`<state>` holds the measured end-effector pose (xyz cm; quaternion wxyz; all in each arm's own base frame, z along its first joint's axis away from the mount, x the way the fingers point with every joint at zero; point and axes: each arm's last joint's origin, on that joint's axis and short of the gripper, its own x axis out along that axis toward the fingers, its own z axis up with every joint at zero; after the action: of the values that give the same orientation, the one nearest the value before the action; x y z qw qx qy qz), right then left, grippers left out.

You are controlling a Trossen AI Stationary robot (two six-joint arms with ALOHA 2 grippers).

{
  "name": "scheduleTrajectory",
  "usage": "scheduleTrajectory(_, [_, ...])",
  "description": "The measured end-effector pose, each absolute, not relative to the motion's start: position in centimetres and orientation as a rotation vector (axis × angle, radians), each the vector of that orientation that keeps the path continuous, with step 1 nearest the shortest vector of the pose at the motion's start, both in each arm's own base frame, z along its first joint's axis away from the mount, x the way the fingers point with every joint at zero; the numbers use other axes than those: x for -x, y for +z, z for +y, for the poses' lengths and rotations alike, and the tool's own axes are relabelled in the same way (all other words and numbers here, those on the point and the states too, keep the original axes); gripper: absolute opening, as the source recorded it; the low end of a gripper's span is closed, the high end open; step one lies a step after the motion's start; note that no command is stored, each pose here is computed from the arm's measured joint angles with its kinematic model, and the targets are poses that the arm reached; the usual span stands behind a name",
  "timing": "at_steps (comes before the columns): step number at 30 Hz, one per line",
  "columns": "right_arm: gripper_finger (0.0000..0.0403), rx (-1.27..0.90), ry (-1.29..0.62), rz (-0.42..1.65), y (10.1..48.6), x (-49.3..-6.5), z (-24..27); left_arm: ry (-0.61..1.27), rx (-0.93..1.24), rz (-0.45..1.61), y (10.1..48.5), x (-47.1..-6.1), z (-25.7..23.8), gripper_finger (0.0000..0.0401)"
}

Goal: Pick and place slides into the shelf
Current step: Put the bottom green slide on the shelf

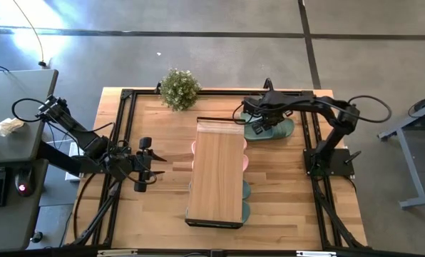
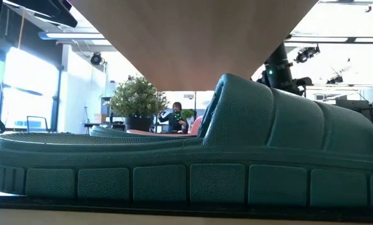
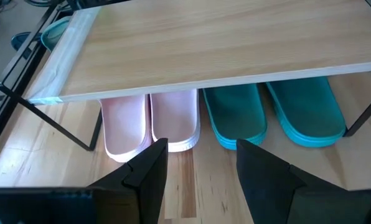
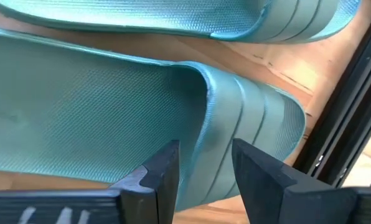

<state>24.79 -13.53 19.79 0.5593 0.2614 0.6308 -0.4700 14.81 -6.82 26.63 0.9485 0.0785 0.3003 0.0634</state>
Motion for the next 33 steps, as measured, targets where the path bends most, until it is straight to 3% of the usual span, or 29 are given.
scheduleTrajectory(33, [0.0132, -0.497, -1.211, 1.602, 16.1, -22.8, -12.7, 0.129, -0.16, 0.61, 26.6, -14.8, -6.8, 0.0175])
